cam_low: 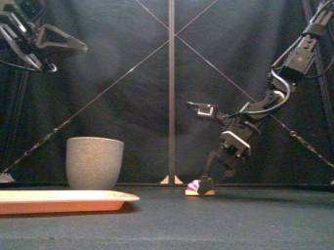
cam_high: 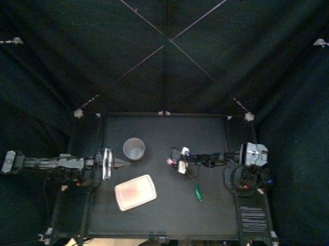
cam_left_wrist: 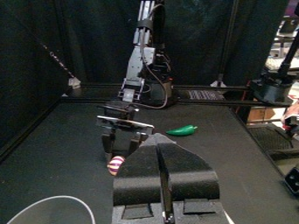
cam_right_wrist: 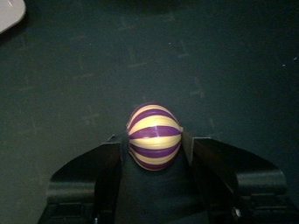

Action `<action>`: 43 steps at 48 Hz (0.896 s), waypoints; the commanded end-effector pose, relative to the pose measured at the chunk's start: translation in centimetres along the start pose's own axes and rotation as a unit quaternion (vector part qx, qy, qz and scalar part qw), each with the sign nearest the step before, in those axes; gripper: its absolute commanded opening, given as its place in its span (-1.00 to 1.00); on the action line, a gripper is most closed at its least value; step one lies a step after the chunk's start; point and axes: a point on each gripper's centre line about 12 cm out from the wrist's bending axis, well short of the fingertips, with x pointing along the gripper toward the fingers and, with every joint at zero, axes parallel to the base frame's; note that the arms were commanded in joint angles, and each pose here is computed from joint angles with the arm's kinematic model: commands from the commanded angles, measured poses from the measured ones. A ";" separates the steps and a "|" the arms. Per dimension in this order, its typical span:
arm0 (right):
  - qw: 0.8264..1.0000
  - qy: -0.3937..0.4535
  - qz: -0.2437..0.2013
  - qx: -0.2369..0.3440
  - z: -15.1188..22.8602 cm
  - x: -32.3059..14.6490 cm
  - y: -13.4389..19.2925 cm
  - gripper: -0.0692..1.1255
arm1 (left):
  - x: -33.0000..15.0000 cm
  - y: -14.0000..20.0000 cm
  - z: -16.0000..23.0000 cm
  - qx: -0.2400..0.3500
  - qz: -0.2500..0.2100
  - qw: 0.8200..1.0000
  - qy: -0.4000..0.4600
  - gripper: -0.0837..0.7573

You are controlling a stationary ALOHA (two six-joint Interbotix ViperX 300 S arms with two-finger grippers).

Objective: Pick the onion then place it in the grey bowl
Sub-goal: Place onion in the grey bowl

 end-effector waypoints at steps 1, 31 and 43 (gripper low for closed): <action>1.000 -0.020 -0.002 0.001 1.4 -0.3 -0.1 0.50 | 0.2 0.1 0.4 0.000 0.002 1.000 -0.005 -0.67; 0.971 -0.233 0.005 -0.060 19.0 -1.4 1.2 0.50 | 0.2 0.1 0.5 0.002 0.002 1.000 -0.009 -0.67; 0.970 -0.237 0.002 -0.053 21.4 3.9 0.9 0.53 | 0.2 0.1 0.6 0.002 0.003 1.000 -0.011 -0.67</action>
